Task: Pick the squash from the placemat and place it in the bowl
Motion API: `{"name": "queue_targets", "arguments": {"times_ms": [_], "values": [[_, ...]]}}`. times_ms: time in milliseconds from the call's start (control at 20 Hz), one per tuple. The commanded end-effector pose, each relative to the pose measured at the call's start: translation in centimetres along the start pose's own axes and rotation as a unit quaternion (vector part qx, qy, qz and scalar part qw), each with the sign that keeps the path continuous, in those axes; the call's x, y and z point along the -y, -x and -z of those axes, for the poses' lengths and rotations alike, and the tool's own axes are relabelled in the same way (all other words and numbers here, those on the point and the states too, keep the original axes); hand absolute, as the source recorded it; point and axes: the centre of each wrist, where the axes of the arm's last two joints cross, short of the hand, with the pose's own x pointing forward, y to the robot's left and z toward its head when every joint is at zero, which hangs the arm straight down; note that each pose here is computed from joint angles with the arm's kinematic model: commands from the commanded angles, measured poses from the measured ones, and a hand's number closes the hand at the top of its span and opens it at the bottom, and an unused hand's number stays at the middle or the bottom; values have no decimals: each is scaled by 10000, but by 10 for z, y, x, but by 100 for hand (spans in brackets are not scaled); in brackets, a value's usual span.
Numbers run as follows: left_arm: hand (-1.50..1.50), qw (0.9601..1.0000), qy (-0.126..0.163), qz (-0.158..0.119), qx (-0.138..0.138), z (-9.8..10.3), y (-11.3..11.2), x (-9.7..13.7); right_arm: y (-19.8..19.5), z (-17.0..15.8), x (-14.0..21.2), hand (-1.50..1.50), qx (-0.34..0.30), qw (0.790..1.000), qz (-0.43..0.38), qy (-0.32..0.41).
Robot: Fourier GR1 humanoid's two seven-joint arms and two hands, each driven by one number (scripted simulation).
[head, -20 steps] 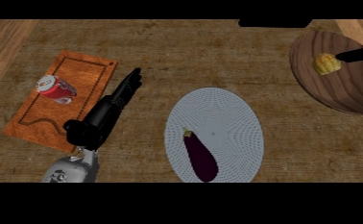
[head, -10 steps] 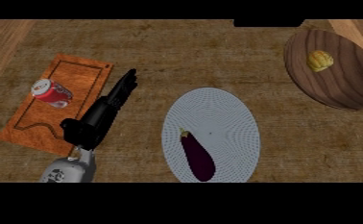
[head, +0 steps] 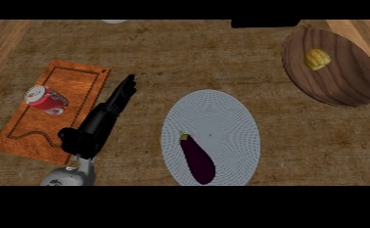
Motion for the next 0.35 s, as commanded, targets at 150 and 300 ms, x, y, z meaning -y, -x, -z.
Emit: {"name": "queue_targets", "arguments": {"times_ms": [150, 300], "values": [[0, 9999, 61, -23, -99, -3, -5, -5, 62, 8, 90, -150, 40, 9999, 131, -90], [0, 10000, -8, -9, 78, 1, -10, -15, 85, -5, 121, -150, 135, 9991, 365, -195]]}}
